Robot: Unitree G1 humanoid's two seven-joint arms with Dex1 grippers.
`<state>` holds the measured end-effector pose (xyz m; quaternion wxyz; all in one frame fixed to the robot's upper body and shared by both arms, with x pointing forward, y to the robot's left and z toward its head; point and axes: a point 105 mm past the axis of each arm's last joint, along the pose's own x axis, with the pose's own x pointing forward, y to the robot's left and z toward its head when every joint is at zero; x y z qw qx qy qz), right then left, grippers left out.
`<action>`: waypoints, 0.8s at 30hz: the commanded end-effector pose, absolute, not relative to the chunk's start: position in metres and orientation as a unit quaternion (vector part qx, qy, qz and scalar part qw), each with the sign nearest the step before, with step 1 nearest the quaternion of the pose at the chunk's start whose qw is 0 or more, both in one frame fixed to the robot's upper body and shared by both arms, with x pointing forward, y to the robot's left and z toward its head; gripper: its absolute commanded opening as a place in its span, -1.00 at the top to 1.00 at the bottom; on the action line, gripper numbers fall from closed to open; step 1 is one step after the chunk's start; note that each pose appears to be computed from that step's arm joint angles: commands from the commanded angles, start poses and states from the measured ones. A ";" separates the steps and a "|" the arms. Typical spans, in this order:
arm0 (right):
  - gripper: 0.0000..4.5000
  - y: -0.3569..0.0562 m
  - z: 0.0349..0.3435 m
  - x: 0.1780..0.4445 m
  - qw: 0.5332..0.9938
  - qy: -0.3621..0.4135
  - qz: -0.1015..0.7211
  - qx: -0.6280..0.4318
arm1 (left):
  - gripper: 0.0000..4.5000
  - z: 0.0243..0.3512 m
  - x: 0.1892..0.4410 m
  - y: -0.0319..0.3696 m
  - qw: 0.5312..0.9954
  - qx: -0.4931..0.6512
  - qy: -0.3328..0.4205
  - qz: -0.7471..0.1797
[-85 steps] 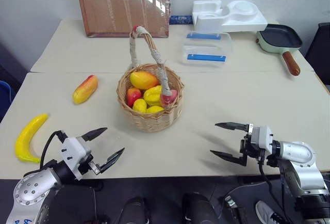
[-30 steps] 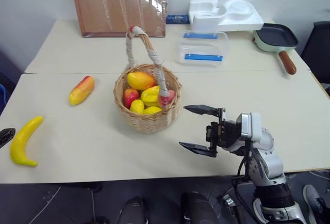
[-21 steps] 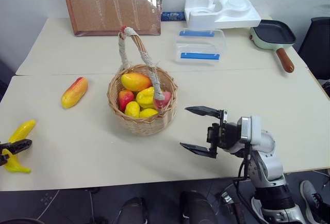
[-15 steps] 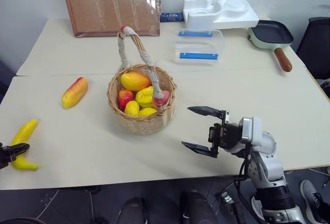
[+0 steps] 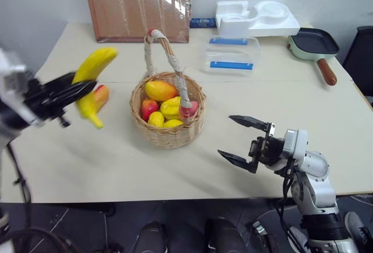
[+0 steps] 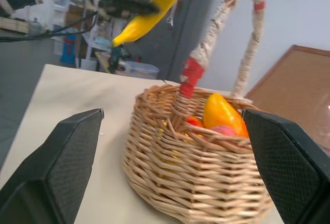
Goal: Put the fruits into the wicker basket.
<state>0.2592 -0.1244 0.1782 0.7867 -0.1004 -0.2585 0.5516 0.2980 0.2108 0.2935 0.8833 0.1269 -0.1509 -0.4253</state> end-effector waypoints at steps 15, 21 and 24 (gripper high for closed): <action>-1.00 -0.117 0.209 0.250 0.799 -0.302 0.505 -0.127 | 0.67 0.228 0.371 0.168 0.911 0.097 0.020 -0.400; -1.00 -0.114 0.212 0.249 0.795 -0.297 0.514 -0.123 | -0.17 0.256 0.364 0.173 0.913 0.062 -0.036 -0.401; -1.00 -0.117 0.208 0.253 0.793 -0.289 0.521 -0.122 | -0.29 0.269 0.344 0.197 0.908 0.030 -0.074 -0.410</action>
